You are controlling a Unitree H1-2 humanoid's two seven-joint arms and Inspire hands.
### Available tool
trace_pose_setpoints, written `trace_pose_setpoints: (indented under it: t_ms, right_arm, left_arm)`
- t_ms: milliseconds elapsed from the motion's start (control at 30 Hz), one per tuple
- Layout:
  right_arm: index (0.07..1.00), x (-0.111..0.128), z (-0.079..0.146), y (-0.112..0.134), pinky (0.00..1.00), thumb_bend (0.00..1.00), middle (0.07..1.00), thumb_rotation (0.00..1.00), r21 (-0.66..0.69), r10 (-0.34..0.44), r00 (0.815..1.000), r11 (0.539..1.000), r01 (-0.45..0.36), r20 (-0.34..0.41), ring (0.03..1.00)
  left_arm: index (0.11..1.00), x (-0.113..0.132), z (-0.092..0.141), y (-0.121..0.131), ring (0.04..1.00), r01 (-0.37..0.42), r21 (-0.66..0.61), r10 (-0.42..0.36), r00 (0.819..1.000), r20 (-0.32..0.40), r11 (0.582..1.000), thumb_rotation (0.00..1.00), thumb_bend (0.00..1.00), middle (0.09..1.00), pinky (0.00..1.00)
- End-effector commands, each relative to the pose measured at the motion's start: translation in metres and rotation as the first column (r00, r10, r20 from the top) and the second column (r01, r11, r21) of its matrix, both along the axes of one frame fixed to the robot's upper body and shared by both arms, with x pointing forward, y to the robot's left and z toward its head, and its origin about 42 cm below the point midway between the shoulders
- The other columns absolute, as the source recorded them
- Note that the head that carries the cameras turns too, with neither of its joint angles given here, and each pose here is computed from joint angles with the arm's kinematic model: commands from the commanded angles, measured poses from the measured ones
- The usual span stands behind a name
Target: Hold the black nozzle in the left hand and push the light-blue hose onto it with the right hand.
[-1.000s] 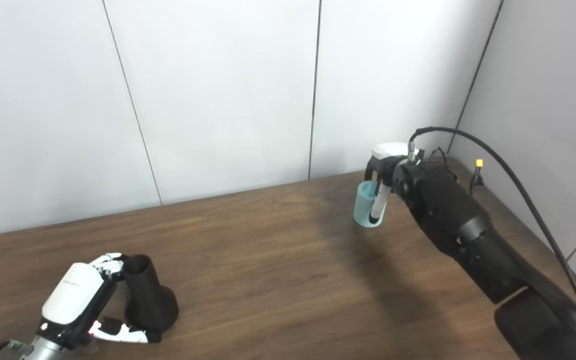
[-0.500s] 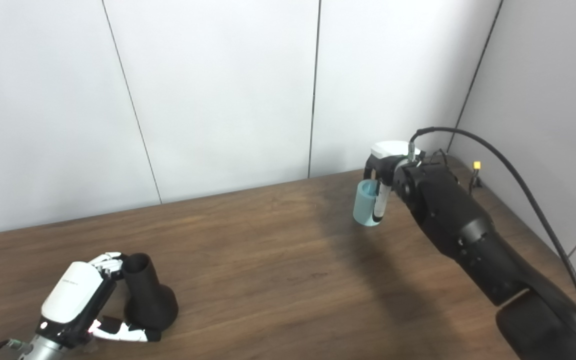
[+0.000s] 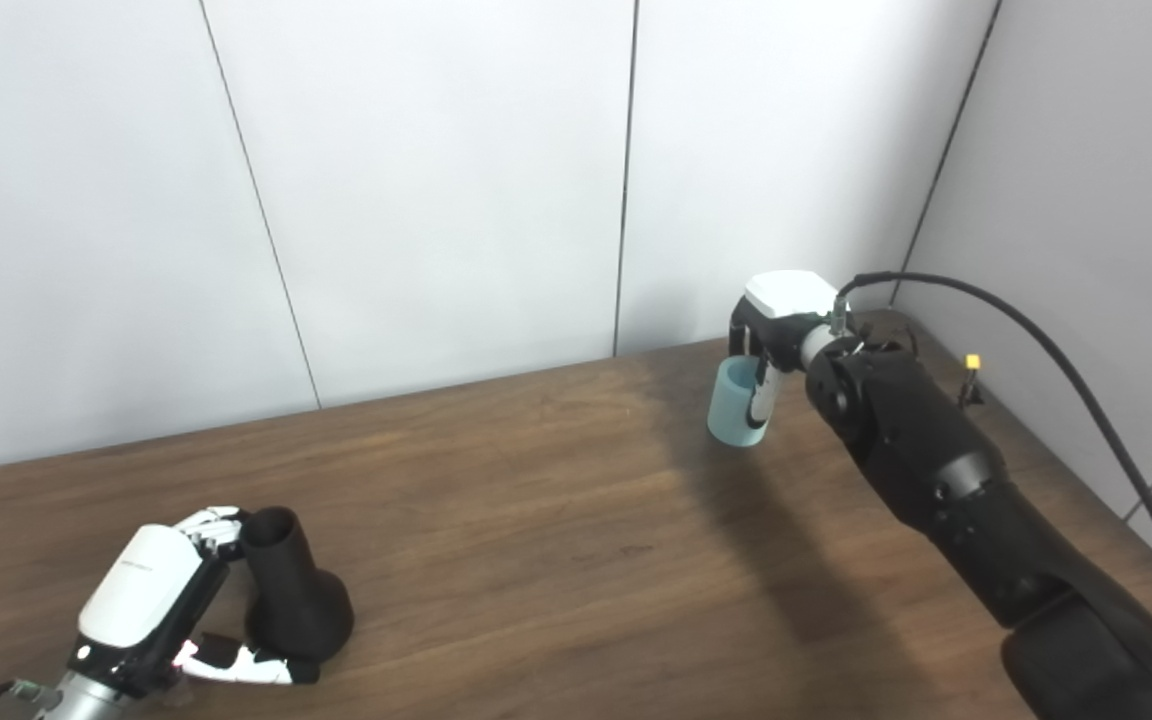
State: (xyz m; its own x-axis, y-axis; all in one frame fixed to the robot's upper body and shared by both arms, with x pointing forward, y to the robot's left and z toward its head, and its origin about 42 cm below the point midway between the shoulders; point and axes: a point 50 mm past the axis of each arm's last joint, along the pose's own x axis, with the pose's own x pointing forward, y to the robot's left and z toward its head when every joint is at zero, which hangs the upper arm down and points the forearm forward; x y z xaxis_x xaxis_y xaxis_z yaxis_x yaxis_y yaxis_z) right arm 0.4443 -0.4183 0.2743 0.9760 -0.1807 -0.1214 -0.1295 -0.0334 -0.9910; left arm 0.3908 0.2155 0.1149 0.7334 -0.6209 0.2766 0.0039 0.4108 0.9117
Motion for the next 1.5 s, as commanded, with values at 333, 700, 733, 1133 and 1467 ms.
trace_pose_setpoints:
  t_ms: [333, 700, 733, 1133, 1467]
  right_arm:
    - [0.491, 0.0, 0.051, 0.002, 0.37, 0.52, 0.503, 0.0, 0.032, 0.013, 0.993, 0.999, -0.017, 0.121, 0.416]
    - [0.518, -0.026, 0.116, 0.071, 0.33, 0.52, 0.483, 0.0, 0.076, 0.282, 0.947, 0.952, -0.296, 0.153, 0.384]
    - [0.516, -0.028, 0.123, 0.079, 0.34, 0.52, 0.487, 0.0, 0.073, 0.302, 0.94, 0.946, -0.316, 0.158, 0.389]
    - [0.483, -0.043, 0.18, 0.156, 0.37, 0.52, 0.502, 0.0, 0.043, 0.559, 0.805, 0.816, -0.577, 0.197, 0.429]
    - [0.492, -0.056, 0.201, 0.202, 0.34, 0.52, 0.48, 0.0, 0.011, 0.713, 0.662, 0.679, -0.734, 0.232, 0.433]
  left_arm:
    - [0.518, -0.069, -0.083, -0.016, 0.528, 0.008, -0.009, -0.01, 0.971, -0.24, 1.0, 0.0, 0.52, 0.43, 0.74]
    - [0.512, -0.069, -0.085, -0.029, 0.515, 0.024, 0.0, -0.024, 0.972, -0.236, 1.0, 0.0, 0.52, 0.447, 0.73]
    - [0.512, -0.069, -0.086, -0.03, 0.514, 0.026, 0.002, -0.025, 0.972, -0.235, 1.0, 0.0, 0.52, 0.448, 0.73]
    - [0.52, -0.069, -0.092, -0.048, 0.515, 0.04, 0.08, -0.02, 0.969, -0.245, 0.996, 0.0, 0.52, 0.429, 0.73]
    - [0.521, -0.069, -0.098, -0.066, 0.526, 0.048, 0.098, -0.023, 0.969, -0.245, 0.994, 0.0, 0.52, 0.432, 0.72]
